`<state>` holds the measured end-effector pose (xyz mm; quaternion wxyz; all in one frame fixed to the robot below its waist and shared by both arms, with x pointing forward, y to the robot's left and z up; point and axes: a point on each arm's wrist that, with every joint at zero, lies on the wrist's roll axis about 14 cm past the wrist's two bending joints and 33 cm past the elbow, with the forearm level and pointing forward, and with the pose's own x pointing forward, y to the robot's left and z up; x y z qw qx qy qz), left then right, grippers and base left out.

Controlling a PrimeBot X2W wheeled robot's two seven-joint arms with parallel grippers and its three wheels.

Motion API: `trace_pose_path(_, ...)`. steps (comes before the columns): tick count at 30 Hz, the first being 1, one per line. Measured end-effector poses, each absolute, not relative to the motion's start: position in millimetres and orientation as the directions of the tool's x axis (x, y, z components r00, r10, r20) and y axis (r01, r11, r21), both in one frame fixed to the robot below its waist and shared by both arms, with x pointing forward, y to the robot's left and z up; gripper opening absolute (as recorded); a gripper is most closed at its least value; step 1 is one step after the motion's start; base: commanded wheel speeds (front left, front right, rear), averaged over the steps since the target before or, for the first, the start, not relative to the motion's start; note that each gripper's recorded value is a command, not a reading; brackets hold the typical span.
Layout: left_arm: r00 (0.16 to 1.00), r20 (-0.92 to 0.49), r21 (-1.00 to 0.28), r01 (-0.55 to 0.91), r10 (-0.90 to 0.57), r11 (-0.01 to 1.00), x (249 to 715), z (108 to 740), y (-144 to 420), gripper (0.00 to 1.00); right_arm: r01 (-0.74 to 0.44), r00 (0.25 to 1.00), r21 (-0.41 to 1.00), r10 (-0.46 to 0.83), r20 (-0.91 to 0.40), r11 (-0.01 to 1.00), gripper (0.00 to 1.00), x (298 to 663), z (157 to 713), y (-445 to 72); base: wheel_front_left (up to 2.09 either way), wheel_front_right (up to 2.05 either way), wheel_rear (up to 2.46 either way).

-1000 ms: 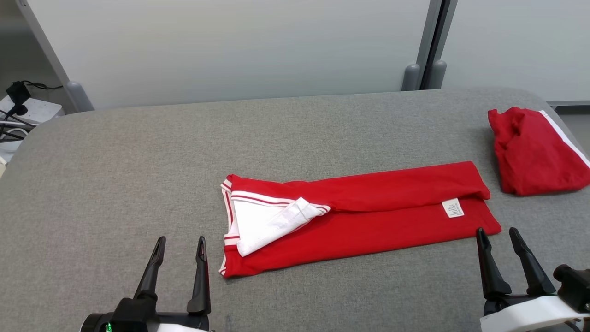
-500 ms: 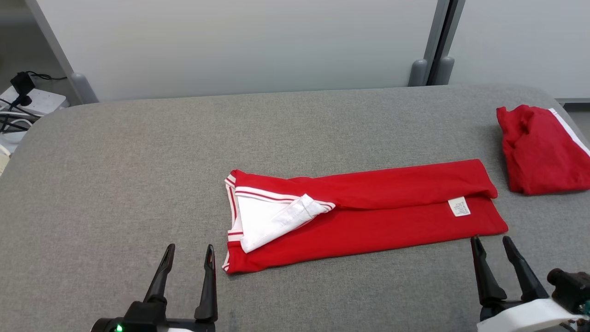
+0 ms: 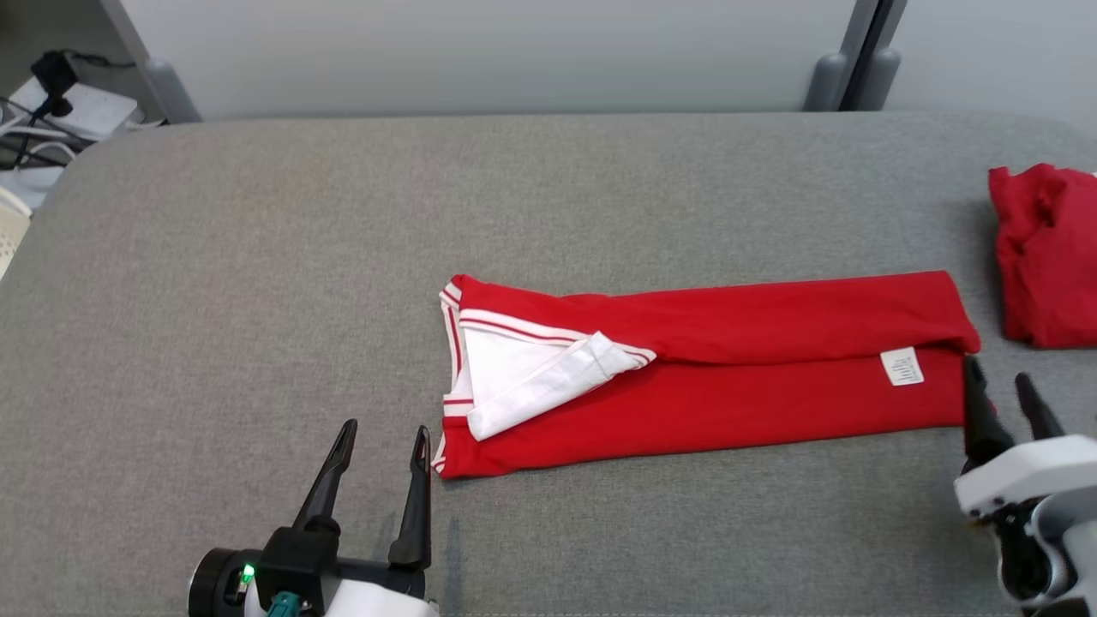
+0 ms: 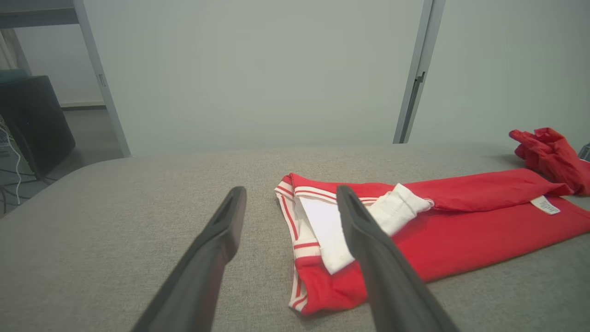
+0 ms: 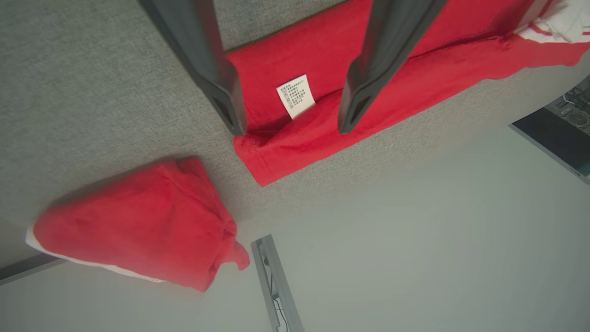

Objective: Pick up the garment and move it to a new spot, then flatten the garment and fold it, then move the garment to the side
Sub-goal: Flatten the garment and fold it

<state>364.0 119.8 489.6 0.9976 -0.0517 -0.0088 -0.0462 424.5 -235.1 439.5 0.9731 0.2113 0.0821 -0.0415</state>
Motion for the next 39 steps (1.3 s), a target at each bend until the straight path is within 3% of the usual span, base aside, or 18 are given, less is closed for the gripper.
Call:
trace_pose_path(14, 0.994, -0.039, -0.106, 0.095, -0.100, 0.990, 389, 466, 119, 1.00, 0.248, 0.931, 0.391, -0.106, -0.349, 0.886, 1.00, 485, 397, -255, 0.00, 0.00, 0.00)
trace_pose_path(22, 0.993, -0.057, -0.105, 0.098, -0.104, 0.990, 405, 456, 120, 1.00, 0.296, 0.875, 0.361, -0.100, -0.473, 0.884, 1.00, 493, 363, -254, 0.00, 0.00, 0.00)
trace_pose_path(25, 0.992, -0.059, -0.105, 0.102, -0.108, 0.989, 407, 455, 119, 1.00, 0.294, 0.874, 0.355, -0.099, -0.475, 0.887, 0.00, 498, 364, -254, 0.00, 0.00, 0.00)
trace_pose_path(39, 0.992, -0.026, -0.104, 0.118, -0.121, 0.988, 406, 467, 114, 1.00, 0.277, 0.884, 0.357, -0.092, -0.458, 0.892, 0.00, 489, 378, -254, 0.00, 0.00, 0.00)
